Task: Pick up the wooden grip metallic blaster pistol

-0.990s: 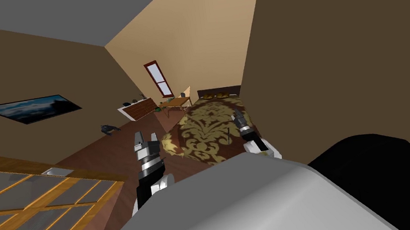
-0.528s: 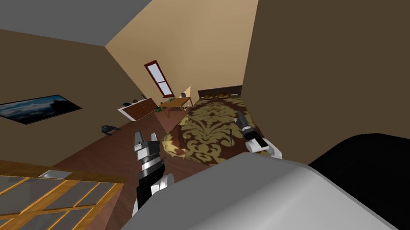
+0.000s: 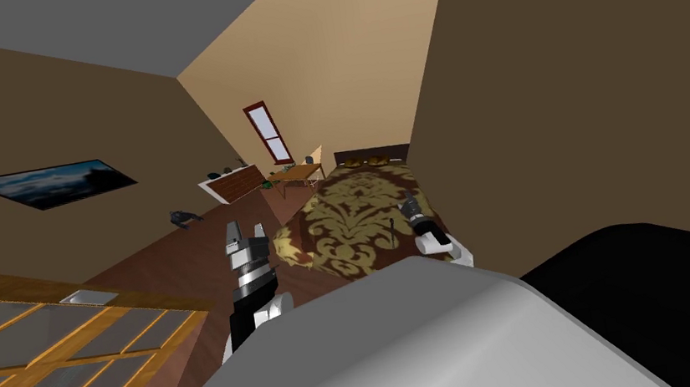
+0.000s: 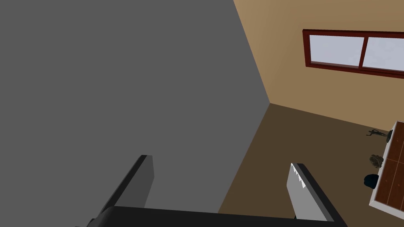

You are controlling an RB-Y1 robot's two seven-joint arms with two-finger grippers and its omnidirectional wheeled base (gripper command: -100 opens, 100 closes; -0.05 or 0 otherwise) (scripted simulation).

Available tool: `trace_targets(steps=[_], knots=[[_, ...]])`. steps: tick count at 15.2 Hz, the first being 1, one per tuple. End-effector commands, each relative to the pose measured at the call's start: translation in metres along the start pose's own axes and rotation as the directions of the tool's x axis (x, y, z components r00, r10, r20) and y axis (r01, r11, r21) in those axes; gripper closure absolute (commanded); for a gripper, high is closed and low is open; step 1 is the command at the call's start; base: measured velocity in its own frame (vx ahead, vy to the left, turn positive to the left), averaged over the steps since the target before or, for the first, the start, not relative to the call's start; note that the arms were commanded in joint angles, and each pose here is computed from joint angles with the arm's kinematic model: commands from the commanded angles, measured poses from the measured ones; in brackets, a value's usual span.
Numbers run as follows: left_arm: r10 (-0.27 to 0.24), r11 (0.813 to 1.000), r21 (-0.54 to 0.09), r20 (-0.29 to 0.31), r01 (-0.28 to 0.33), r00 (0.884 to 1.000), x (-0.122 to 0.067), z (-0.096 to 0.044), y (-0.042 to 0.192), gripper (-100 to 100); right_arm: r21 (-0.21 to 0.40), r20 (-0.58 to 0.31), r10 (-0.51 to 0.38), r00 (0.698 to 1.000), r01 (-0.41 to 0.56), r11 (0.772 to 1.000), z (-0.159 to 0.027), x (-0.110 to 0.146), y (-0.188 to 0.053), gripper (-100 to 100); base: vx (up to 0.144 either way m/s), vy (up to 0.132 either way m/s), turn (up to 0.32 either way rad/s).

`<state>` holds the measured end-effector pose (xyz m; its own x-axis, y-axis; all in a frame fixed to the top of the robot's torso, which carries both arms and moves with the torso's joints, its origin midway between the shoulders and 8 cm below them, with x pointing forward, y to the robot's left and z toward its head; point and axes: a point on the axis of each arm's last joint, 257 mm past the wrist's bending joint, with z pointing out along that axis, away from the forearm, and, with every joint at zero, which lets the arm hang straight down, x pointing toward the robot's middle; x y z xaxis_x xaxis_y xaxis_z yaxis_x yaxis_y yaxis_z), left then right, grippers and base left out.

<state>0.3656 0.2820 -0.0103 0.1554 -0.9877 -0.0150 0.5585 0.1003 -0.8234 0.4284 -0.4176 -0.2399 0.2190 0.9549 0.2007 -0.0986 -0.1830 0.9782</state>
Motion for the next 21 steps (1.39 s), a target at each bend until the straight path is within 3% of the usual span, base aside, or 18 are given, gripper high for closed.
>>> trace_targets(steps=[1, 4, 5, 8, 9, 11, 12, 13, 14, 16, 17, 19, 20, 21], knots=[[0.000, 1.000, 0.000, 0.000, 0.000, 1.000, 0.000, 0.000, 0.000, 0, 0.037, 0.046, 0.056, 0.997, -0.057, 0.998, 0.001, -0.022, -0.015, -100, 0.061, 0.035, 0.006], [0.000, 1.000, 0.000, 0.000, 0.000, 1.000, 0.000, 0.000, 0.000, 0, 0.083, 0.102, 0.103, 0.989, -0.112, 0.990, -0.001, -0.044, -0.038, -100, 0.067, 0.036, 0.003], [0.000, 1.000, 0.000, 0.000, 0.000, 1.000, 0.000, 0.000, 0.000, 0, 0.093, 0.139, 0.156, 0.978, -0.169, 0.981, 0.001, -0.057, -0.045, -100, 0.077, 0.047, 0.006], [0.000, 1.000, 0.000, 0.000, 0.000, 1.000, 0.000, 0.000, 0.000, 0, 0.116, 0.157, 0.152, 0.976, -0.171, 0.979, -0.003, -0.064, -0.057, -100, 0.057, 0.025, -0.001], [0.000, 1.000, 0.000, 0.000, 0.000, 1.000, 0.000, 0.000, 0.000, 0, 0.120, 0.194, 0.205, 0.959, -0.231, 0.966, -0.001, -0.076, -0.063, -100, 0.039, 0.011, 0.005], [0.000, 1.000, 0.000, 0.000, 0.000, 1.000, 0.000, 0.000, 0.000, 0, 0.140, 0.212, 0.201, 0.956, -0.233, 0.962, -0.006, -0.082, -0.075, -100, 0.044, 0.016, 0.004], [0.000, 1.000, 0.000, 0.000, 0.000, 1.000, 0.000, 0.000, 0.000, 0, 0.142, 0.254, 0.254, 0.933, -0.295, 0.945, -0.006, -0.094, -0.083, -100, 0.051, 0.018, 0.000], [0.000, 1.000, 0.000, 0.000, 0.000, 1.000, 0.000, 0.000, 0.000, 0, 0.157, 0.268, 0.249, 0.930, -0.297, 0.942, -0.011, -0.099, -0.091, -100, 0.059, 0.024, 0.002], [0.000, 1.000, 0.000, 0.000, 0.000, 1.000, 0.000, 0.000, 0.000, 0, 0.152, 0.309, 0.302, 0.902, -0.361, 0.920, -0.011, -0.109, -0.099, -100, 0.078, 0.028, 0.007], [0.000, 1.000, 0.000, 0.000, 0.000, 1.000, 0.000, 0.000, 0.000, 0, 0.170, 0.329, 0.296, 0.897, -0.364, 0.916, -0.017, -0.115, -0.110, -100, 0.068, 0.026, -0.002], [0.000, 1.000, 0.000, 0.000, 0.000, 1.000, 0.000, 0.000, 0.000, 0, 0.164, 0.375, 0.345, 0.861, -0.428, 0.889, -0.020, -0.126, -0.121, -100, 0.062, 0.025, 0.002], [0.000, 1.000, 0.000, 0.000, 0.000, 1.000, 0.000, 0.000, 0.000, 0, 0.174, 0.387, 0.340, 0.857, -0.430, 0.886, -0.025, -0.130, -0.129, -100, 0.052, 0.028, 0.001], [0.000, 1.000, 0.000, 0.000, 0.000, 1.000, 0.000, 0.000, 0.000, 0, 0.158, 0.424, 0.391, 0.817, -0.492, 0.856, -0.026, -0.137, -0.135, -100, 0.054, 0.023, 0.000], [0.000, 1.000, 0.000, 0.000, 0.000, 1.000, 0.000, 0.000, 0.000, 0, 0.168, 0.439, 0.385, 0.812, -0.495, 0.853, -0.031, -0.141, -0.143, -100, 0.062, 0.017, 0.000]])
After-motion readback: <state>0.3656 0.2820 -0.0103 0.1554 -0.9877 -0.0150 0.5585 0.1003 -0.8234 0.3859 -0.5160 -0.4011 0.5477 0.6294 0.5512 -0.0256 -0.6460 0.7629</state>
